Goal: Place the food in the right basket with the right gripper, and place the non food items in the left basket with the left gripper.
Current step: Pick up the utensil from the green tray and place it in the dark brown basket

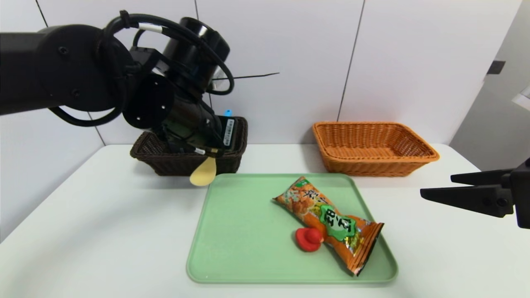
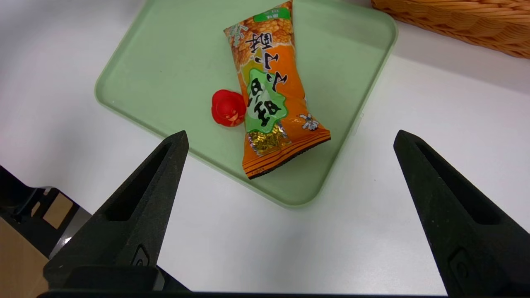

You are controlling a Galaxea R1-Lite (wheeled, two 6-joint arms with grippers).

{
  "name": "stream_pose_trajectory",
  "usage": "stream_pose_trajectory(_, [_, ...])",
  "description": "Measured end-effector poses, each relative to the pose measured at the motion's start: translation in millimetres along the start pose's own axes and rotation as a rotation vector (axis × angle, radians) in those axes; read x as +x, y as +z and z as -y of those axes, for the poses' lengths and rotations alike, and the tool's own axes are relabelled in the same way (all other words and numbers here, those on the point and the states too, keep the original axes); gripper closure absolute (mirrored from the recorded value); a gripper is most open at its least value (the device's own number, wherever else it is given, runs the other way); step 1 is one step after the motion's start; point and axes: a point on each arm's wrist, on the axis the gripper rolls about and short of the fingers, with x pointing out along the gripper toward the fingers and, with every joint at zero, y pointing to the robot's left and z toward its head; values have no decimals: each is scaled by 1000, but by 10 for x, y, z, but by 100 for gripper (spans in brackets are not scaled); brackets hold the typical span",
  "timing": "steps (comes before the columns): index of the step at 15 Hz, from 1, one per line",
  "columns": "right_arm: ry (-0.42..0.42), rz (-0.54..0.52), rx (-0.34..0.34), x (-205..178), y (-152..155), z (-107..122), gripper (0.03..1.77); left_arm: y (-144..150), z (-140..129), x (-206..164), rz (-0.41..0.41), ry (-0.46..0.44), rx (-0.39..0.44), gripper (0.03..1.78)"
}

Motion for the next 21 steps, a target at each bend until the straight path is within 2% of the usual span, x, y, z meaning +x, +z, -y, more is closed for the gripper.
stream_pose_trajectory(5, [-1, -6, 2, 7, -17, 3, 9, 369, -308, 305, 112, -43, 92, 167])
stream_pose_trajectory(9, [0, -10, 3, 6, -35, 4, 9, 453, -359, 547, 172, -115, 225, 167])
stream_pose_trajectory(14, [-2, -12, 4, -16, -81, -1, 9, 514, -661, 882, 230, -92, 393, 167])
stream_pose_trajectory(17, [-1, -12, 4, -31, -104, -5, 9, 502, -800, 994, 222, -60, 473, 167])
stream_pose_trajectory(21, [-2, -11, 4, -46, -125, -8, 9, 466, -860, 1107, 203, -36, 606, 167])
